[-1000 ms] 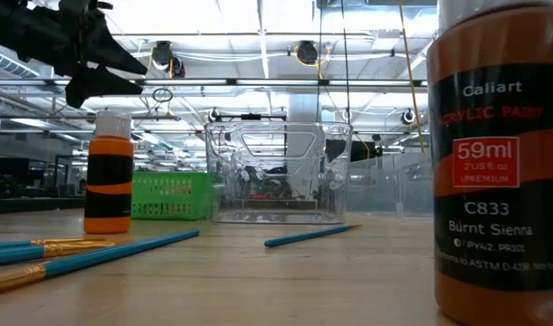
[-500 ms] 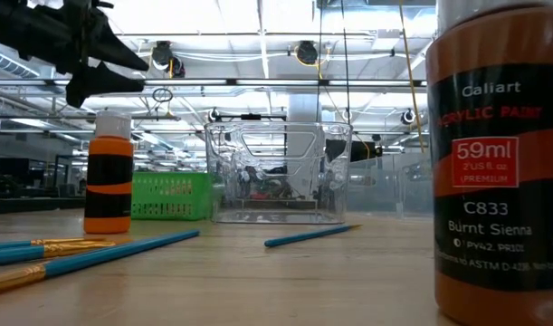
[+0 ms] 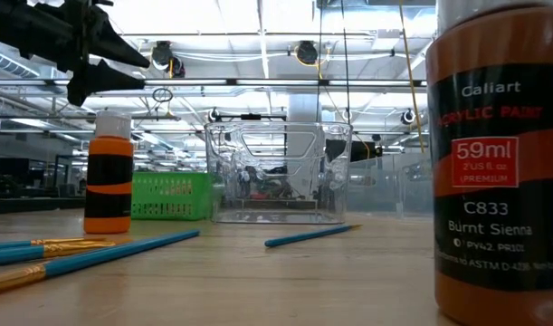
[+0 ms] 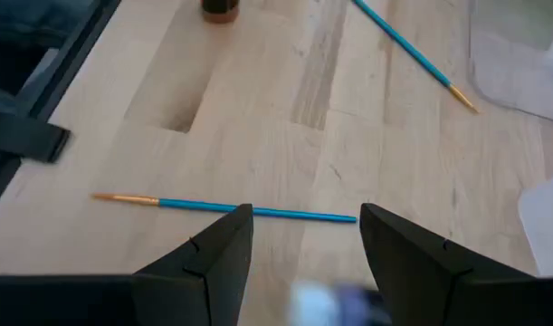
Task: Pick & Place Paint Supplies
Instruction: Put the violet paint bottle into the transparent bin
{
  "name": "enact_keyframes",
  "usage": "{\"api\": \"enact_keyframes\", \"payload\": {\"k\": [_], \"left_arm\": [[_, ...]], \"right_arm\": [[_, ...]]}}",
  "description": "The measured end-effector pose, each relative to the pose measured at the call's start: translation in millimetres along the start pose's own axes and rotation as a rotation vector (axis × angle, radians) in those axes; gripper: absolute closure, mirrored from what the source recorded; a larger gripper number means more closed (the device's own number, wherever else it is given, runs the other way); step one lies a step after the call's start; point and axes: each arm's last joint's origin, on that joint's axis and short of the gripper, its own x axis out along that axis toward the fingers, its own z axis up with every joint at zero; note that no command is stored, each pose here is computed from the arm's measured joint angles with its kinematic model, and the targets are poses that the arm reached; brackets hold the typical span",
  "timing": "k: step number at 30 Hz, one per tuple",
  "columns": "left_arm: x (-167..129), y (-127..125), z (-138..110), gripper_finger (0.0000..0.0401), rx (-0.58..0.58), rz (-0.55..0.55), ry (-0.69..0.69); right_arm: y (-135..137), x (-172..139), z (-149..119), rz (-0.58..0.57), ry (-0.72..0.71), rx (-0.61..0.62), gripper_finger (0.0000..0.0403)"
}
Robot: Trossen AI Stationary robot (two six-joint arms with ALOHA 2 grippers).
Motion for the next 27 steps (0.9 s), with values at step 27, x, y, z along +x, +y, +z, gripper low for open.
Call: {"api": "enact_keyframes", "payload": {"k": [27], "left_arm": [[0, 0, -1, 0.019, 0.016, 0.003, 0.005]], "right_arm": [[-84, 11, -52, -0.538, 0.661, 0.945, 0.0206]]}}
